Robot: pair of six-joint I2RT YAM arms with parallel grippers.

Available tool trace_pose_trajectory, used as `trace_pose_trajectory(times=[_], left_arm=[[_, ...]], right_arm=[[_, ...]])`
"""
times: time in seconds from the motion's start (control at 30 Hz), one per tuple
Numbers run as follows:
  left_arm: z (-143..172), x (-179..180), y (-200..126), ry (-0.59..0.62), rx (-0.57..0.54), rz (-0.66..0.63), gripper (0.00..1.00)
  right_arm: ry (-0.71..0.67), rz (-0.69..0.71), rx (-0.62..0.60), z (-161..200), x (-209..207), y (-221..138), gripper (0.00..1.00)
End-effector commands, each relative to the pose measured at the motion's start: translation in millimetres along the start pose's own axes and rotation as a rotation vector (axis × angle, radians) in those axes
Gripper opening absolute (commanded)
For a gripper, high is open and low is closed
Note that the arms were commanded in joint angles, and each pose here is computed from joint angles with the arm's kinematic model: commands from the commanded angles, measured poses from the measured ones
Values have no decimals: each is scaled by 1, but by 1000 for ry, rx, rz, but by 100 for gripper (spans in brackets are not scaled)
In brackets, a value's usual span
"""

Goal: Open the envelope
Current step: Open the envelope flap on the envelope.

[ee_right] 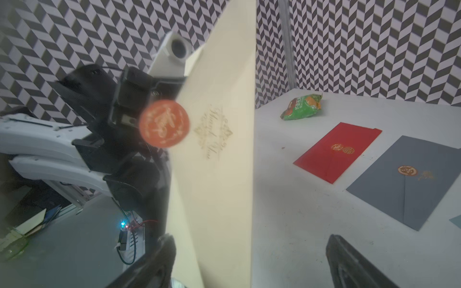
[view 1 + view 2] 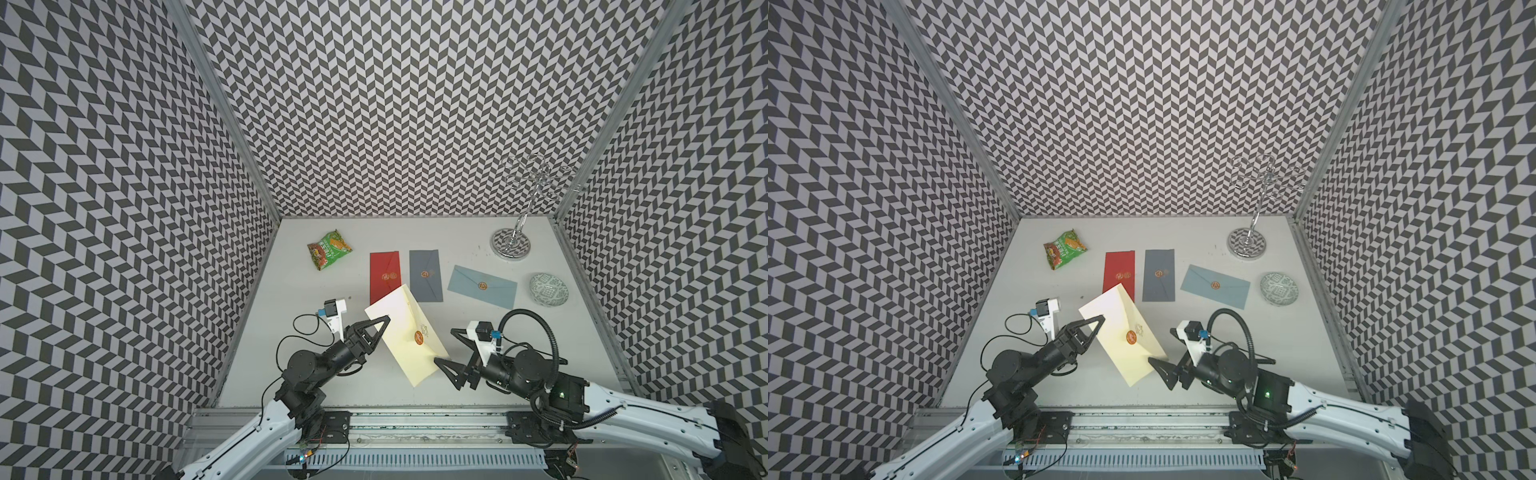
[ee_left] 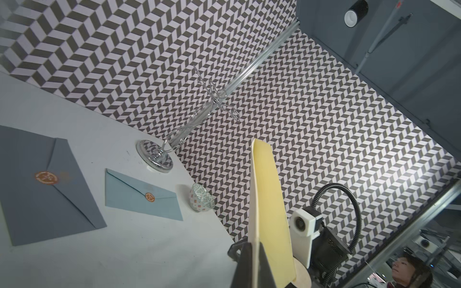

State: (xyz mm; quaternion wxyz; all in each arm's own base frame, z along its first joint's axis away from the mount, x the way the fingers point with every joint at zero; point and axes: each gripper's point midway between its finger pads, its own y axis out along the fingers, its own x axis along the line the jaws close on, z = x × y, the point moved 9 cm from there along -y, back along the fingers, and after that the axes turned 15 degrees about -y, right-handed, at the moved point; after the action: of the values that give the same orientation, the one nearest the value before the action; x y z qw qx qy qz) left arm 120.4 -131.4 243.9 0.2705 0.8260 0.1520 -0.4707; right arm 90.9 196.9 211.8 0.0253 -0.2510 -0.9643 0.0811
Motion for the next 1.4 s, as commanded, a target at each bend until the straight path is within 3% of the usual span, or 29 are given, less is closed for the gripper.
trace_pose_trajectory(times=[0.0, 0.07, 0.13, 0.23, 0.43, 0.63, 0.77, 0.9, 1.03, 1.13, 1.27, 1.37], left_arm=[[3, -8, -2, 3, 50, 85, 0], [3, -3, -1, -9, 58, 76, 0], [4, 0, 0, -14, 66, 74, 0], [4, 4, 1, -19, 71, 58, 0], [2, 9, 0, -12, 74, 53, 0], [2, 6, -3, -21, 68, 96, 0], [2, 3, -5, -24, 64, 123, 0], [0, 7, -6, -42, 37, 91, 0], [-2, 9, -10, -73, -17, 82, 0], [-3, 10, -10, -80, -27, 71, 0], [-4, 11, -10, -85, -33, 69, 0], [-3, 11, -10, -90, -27, 68, 0]], right_arm=[[-14, -36, -58, -19, 4, 8, 94], [-7, -7, -46, -19, 2, 10, 92], [32, 114, -34, -19, -8, 8, 88], [86, 210, -59, -22, -17, -2, 77], [102, 160, -214, -27, -17, -28, 59], [89, 98, -221, -31, -13, -30, 52], [86, 101, -188, -31, -12, -23, 53], [39, 21, -205, -36, -5, -25, 72], [-27, -124, -297, -22, 6, -30, 85], [-27, -93, -272, -17, 4, -24, 87], [-39, -56, -146, -25, 6, -4, 88], [-3, 59, -104, -28, 1, 6, 87]])
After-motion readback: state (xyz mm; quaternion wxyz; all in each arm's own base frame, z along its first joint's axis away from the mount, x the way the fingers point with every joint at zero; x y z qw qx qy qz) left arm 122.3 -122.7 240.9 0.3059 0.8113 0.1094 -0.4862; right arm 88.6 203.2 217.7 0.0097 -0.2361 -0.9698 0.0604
